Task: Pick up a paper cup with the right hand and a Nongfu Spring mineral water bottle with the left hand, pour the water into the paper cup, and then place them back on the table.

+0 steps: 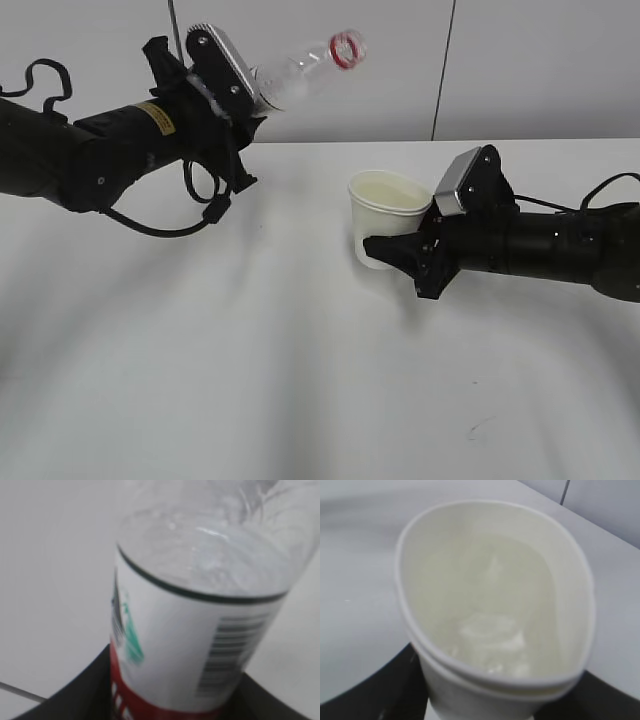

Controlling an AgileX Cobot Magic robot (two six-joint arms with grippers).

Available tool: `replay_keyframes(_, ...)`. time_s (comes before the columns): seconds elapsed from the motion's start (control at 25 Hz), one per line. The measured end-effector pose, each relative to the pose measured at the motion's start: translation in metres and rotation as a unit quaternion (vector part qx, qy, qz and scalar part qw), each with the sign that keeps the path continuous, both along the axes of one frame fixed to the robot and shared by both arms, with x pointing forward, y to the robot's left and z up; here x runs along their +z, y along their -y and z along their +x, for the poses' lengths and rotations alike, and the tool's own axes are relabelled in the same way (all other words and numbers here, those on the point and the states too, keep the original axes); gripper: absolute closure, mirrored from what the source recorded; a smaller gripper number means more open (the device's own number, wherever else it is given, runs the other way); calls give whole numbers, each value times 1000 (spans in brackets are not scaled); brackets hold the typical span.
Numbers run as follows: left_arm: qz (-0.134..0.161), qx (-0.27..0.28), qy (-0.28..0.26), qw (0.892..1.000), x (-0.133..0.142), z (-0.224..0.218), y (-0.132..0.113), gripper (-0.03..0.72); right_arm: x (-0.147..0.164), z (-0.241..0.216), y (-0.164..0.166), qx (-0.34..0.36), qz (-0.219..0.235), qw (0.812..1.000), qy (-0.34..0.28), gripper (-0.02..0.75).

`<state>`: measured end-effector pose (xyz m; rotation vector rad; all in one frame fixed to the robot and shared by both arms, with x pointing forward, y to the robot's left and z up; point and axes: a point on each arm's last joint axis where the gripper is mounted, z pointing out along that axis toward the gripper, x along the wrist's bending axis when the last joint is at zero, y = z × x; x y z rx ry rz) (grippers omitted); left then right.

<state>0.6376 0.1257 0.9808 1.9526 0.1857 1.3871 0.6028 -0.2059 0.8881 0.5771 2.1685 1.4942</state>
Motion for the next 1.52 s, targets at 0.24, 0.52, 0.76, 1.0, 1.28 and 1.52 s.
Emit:
replay_keyframes(0.24, -171, 33, -91, 980, 0, 0, 0, 365, 3, 5, 3, -37, 18, 999, 2, 345)
replay_keyframes(0.52, -278, 34, -135, 950, -26, -23, -8, 365, 7, 13, 9, -93, 34, 995, 19, 345)
replay_keyframes(0.76, -331, 42, -179, 926, -48, -45, -16, 365, 10, 18, 14, -132, 41, 990, 35, 345)
replay_keyframes(1.0, -366, 39, -200, 908, -56, -57, -18, 366, 11, 22, 18, -162, 40, 985, 49, 345)
replay_keyframes(1.28, -393, 0, -218, 894, -72, -58, -11, 366, -1, 24, 21, -179, 35, 982, 40, 345)
replay_keyframes(1.52, -375, -12, -237, 896, -86, -61, -8, 368, -9, 25, 23, -188, 26, 981, 38, 345)
